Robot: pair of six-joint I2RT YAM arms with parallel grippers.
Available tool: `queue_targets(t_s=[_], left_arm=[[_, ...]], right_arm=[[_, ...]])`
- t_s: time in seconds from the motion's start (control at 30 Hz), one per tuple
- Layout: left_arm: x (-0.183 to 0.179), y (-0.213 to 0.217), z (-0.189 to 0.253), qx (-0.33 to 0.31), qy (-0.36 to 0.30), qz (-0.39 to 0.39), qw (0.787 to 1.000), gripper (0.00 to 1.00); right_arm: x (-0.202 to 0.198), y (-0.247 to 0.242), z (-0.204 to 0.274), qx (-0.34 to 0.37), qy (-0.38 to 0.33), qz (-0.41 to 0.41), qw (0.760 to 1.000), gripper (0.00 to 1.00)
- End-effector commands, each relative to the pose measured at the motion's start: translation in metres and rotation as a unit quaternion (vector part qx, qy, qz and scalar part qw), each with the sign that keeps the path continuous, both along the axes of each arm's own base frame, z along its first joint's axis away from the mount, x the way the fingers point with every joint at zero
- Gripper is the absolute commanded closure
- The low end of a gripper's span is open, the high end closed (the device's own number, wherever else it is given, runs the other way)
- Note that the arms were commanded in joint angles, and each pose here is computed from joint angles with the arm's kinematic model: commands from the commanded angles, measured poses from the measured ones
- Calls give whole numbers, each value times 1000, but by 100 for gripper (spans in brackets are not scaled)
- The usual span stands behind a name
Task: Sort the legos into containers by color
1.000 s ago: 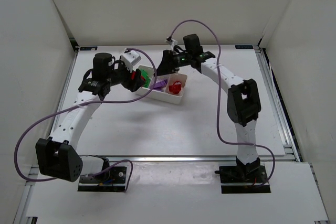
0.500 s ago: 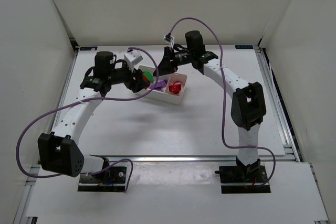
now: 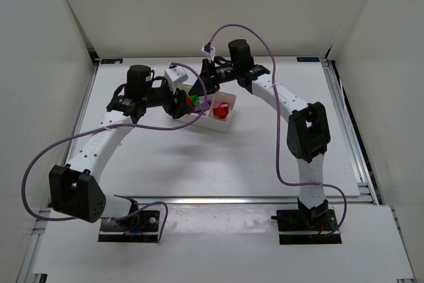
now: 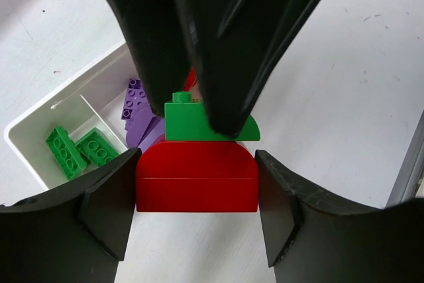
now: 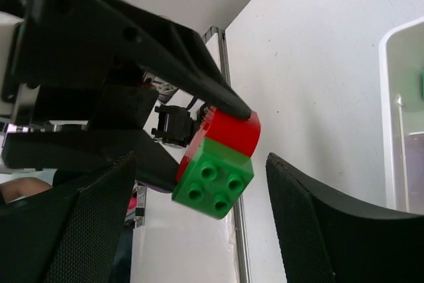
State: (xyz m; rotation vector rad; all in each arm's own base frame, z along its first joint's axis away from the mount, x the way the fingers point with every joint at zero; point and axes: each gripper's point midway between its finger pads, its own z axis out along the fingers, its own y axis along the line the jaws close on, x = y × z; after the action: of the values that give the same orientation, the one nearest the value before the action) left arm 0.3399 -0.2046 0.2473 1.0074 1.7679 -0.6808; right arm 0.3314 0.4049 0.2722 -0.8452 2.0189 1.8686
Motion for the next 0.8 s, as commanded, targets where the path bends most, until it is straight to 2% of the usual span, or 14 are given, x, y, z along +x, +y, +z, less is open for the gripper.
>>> queue_targets(t_s=[0.0,0.07,0.17,0.2,0.27,0.3,0.4,0.57,0.77], left_arm=[[4,-5,21,-1,-39,-7,999,83],[4,-5,21,3,-43,-3,999,84],[5,-2,18,7,-43,5,999,83],[6,-1,19,8,-47,6,999,84],[6,1,16,13,-46,13,999,84],[7,1,17,14,-50,14,999,84],[9,6,12,25,-54,28,998,84],[11,22,0,65,-71,54,994,86],[3,45,-16,109,-81,88,987,87]], right_arm=[[2,8,9,5,-11,-1,1000,19],[1,8,6,3,-9,0,1000,26],[-1,7,2,-1,-4,2,1000,44],[-1,6,0,-2,-3,3,1000,55],[-4,5,0,-2,-4,6,1000,68],[-5,4,-1,-3,-2,8,1000,84],[-7,1,-2,-7,-2,6,1000,100],[5,-11,4,-7,-23,-16,1000,100],[46,-43,10,-14,-49,-76,996,100]])
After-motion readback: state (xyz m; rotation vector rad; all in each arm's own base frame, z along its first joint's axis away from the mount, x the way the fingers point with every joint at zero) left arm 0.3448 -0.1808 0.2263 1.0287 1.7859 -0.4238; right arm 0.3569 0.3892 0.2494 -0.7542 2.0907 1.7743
